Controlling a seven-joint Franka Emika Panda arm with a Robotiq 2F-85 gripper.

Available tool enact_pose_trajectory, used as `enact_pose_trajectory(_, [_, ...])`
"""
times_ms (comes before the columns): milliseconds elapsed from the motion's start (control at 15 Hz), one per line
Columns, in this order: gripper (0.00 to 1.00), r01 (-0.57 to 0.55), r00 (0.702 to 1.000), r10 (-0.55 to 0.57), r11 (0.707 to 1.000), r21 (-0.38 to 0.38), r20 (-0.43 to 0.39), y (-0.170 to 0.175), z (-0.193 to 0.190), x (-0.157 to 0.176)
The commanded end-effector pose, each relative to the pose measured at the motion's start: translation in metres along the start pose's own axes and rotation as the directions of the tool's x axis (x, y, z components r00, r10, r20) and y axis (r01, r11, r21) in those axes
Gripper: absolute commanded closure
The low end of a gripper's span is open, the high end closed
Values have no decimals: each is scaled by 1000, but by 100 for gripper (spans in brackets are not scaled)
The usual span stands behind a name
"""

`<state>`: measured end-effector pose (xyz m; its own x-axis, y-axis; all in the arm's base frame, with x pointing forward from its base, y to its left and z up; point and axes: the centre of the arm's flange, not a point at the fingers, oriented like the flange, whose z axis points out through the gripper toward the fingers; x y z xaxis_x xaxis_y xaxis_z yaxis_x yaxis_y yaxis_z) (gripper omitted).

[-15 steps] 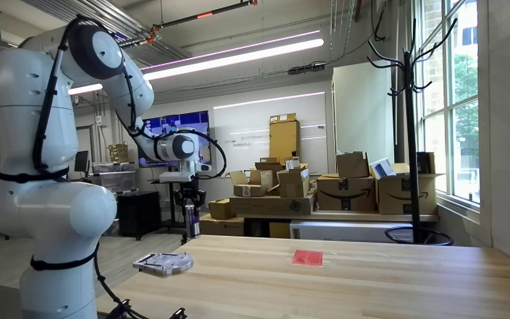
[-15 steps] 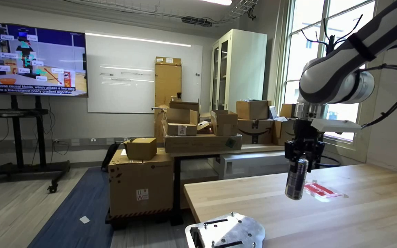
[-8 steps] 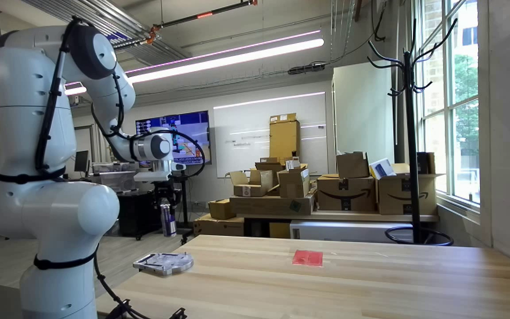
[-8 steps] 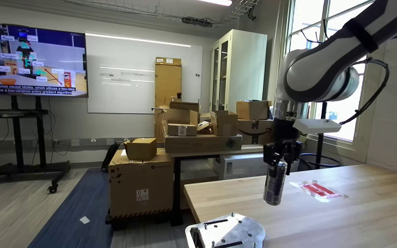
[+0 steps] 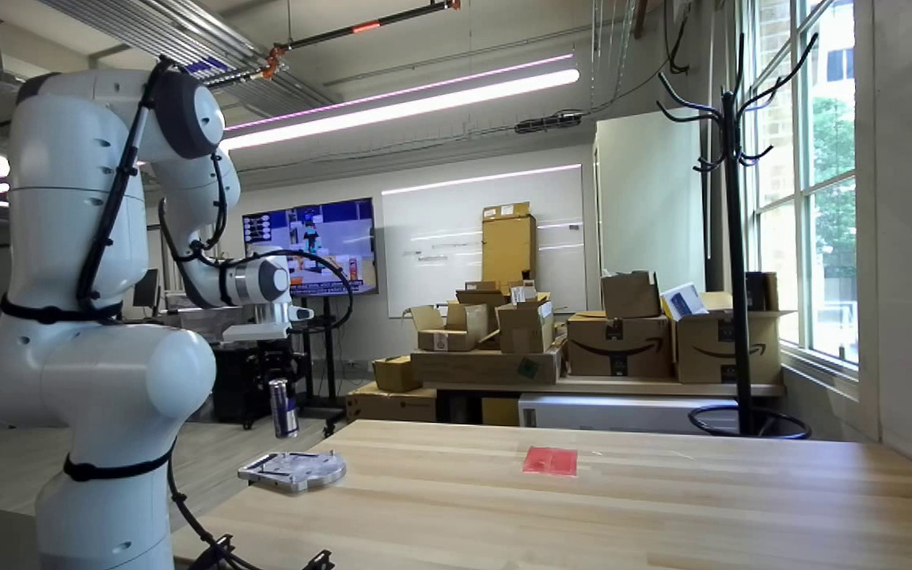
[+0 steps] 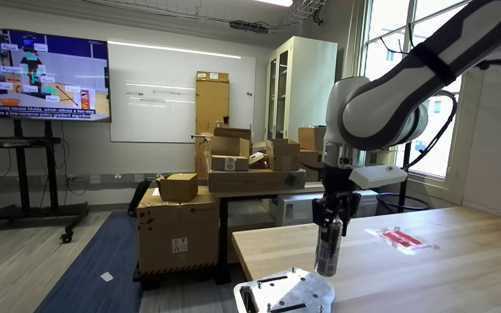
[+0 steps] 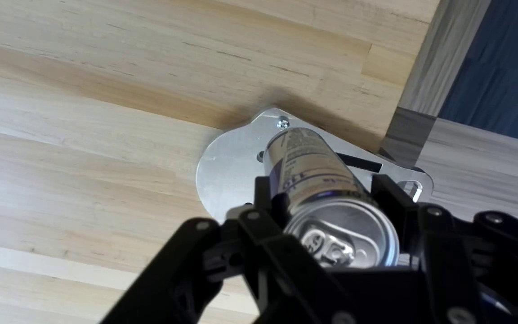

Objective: Put the can on the silver object

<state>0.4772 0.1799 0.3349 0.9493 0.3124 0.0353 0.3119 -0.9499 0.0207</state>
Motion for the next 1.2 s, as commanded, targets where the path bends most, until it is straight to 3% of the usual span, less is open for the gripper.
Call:
enact_pose_trajectory(0, [67,13,1000,-13,1000,-13,-9,-17,5,31])
enact_pose_trajectory(467, [67,33,999,-33,999,-28,0,-35,24,70])
enact_pose_trajectory(1133, [67,24,999,-24,1000,-2,38,-29,69,105])
